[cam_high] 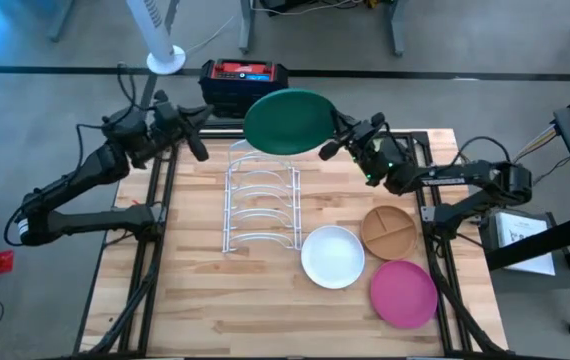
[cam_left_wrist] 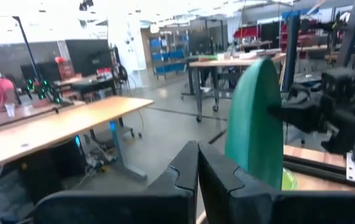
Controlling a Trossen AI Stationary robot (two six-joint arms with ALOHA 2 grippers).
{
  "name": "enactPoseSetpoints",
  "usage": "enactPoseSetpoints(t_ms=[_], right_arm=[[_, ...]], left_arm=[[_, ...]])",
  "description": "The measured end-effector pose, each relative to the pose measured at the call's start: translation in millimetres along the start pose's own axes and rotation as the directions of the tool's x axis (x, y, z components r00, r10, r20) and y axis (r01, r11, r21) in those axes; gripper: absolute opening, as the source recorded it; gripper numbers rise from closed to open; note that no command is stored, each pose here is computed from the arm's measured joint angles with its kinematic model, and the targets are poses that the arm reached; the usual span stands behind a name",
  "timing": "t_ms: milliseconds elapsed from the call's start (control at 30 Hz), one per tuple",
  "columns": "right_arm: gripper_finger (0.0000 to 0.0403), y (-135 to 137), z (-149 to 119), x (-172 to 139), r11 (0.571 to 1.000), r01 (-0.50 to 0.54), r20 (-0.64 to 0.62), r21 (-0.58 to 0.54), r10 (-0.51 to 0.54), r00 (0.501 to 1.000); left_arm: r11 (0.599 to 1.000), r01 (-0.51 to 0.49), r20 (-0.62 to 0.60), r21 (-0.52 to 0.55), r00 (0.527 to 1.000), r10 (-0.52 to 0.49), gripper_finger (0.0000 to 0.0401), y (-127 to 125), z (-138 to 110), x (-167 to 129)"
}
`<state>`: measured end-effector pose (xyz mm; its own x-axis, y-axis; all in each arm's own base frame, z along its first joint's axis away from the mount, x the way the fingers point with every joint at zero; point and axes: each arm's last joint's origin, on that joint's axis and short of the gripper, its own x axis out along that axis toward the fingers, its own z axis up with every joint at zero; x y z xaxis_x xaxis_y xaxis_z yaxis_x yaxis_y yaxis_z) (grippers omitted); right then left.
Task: Sort dishes
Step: Put the green plate in the dish rack
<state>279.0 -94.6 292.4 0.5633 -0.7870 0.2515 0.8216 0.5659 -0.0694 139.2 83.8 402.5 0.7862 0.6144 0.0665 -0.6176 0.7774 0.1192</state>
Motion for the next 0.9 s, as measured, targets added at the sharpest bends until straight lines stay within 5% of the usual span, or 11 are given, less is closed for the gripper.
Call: enactPoseSetpoints(t_ms=[900], right_arm=[[0.0, 36.9, -24.8, -6.7, 0.996, -0.083, -0.016, -0.043, 0.083, 0.996]], left_arm=[[1.0, 0.002, -0.012, 0.01, 1.0, -0.002, 0.0, 0.6, -0.6, -4.7]])
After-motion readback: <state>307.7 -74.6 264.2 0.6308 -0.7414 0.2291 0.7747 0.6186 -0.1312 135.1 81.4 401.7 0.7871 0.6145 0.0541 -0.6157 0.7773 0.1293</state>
